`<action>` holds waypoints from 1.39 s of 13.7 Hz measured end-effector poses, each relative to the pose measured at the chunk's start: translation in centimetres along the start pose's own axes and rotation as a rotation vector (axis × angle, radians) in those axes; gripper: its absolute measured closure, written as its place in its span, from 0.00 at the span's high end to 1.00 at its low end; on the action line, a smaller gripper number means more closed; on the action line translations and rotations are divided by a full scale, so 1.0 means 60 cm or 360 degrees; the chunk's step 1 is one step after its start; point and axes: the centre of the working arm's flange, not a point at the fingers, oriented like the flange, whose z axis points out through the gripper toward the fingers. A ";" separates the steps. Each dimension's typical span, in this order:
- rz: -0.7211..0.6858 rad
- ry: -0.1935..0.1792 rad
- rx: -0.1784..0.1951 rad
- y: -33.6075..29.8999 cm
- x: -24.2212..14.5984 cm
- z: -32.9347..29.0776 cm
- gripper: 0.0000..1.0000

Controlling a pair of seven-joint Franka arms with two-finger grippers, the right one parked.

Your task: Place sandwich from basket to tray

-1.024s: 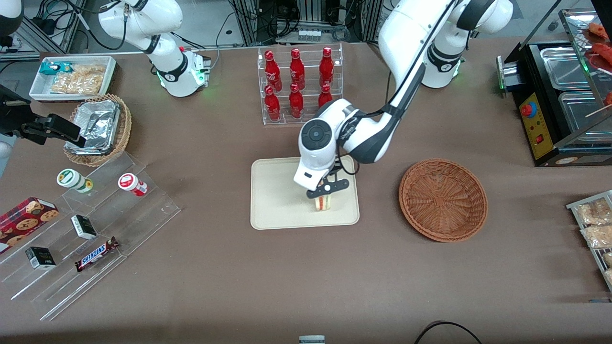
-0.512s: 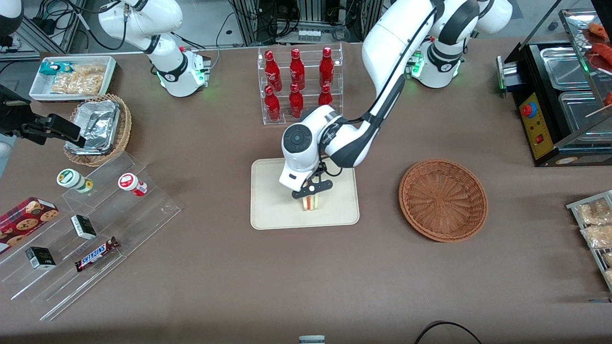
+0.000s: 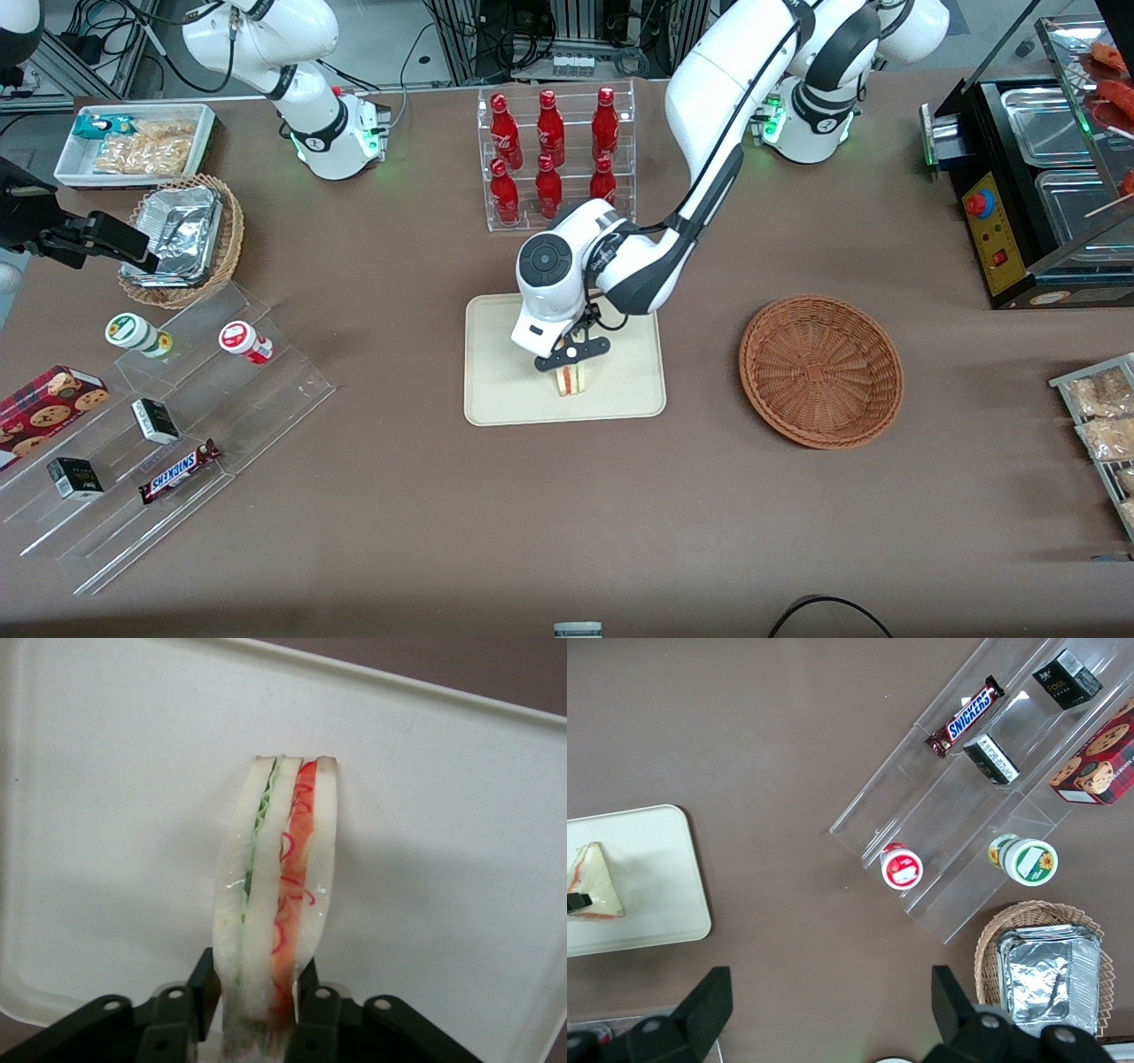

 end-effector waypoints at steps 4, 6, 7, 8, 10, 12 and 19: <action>0.0000 0.0026 -0.0048 0.008 0.003 -0.033 0.87; 0.0000 0.0047 -0.0084 0.009 0.003 -0.074 1.00; -0.0001 0.0048 -0.0079 0.004 0.002 -0.100 1.00; -0.0003 0.0046 -0.0064 -0.003 0.000 -0.127 1.00; -0.0011 0.0036 -0.0020 -0.022 -0.003 -0.181 1.00; 0.0002 0.0012 0.0047 -0.054 0.007 -0.222 1.00; 0.0071 -0.0100 0.0234 -0.202 0.121 -0.254 1.00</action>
